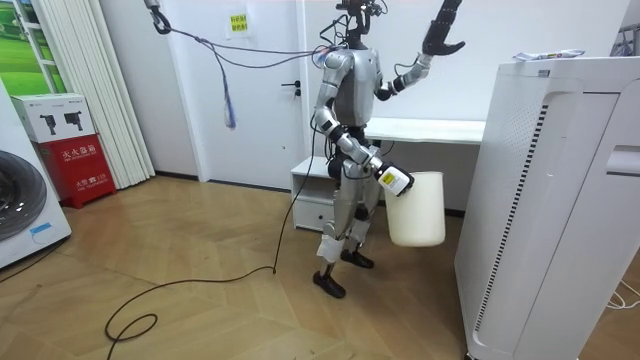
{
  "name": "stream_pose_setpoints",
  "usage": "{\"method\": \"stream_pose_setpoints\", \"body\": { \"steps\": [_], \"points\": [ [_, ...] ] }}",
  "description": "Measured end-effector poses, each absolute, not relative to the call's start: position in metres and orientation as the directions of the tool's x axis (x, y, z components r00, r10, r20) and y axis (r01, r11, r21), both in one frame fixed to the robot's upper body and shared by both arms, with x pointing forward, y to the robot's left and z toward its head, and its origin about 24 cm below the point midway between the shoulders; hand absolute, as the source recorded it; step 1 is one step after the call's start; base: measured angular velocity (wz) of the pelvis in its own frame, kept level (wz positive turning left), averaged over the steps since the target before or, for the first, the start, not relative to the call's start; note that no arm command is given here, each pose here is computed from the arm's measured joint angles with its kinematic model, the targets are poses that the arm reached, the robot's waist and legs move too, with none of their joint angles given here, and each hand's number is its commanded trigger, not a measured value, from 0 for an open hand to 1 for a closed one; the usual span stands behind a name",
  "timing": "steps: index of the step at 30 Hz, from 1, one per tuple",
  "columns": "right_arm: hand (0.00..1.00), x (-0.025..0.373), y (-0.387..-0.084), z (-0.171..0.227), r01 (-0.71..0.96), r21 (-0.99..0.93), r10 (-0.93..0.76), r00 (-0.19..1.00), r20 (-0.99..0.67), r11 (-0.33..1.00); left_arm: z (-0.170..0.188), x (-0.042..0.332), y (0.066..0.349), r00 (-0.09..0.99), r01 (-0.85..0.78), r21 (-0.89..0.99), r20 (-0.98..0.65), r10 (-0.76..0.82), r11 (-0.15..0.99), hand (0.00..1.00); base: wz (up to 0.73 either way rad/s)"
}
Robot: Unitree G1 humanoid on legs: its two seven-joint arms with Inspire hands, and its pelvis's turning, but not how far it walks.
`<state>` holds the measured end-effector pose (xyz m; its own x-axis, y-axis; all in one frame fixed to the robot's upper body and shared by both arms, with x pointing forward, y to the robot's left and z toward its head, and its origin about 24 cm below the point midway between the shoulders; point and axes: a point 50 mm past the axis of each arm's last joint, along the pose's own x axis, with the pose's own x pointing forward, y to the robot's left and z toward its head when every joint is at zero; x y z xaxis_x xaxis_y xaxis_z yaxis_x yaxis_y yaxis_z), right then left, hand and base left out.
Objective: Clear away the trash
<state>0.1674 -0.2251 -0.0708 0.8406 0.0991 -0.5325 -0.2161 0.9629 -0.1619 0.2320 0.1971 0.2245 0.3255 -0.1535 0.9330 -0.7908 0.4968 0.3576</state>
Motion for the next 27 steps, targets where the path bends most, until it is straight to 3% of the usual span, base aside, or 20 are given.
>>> {"method": "stream_pose_setpoints", "body": {
  "steps": [11,20,27],
  "points": [
    [1.0,0.172,-0.225,-0.063,-0.282,-0.181,0.142,0.824,-0.549,0.942,0.254,0.238,0.186,0.234,-0.792,0.316,0.947,-0.218,0.523,0.0,-0.01],
    [1.0,0.181,-0.218,-0.058,-0.323,-0.17,0.19,0.826,-0.53,0.931,0.244,0.263,0.179,0.465,-0.689,0.553,0.833,-0.3,0.469,0.0,-0.09],
    [1.0,0.18,-0.22,-0.059,-0.344,-0.173,0.201,0.813,-0.547,0.923,0.239,0.271,0.182,0.563,-0.624,0.654,0.756,-0.335,0.428,0.0,-0.01]
  ]
}}
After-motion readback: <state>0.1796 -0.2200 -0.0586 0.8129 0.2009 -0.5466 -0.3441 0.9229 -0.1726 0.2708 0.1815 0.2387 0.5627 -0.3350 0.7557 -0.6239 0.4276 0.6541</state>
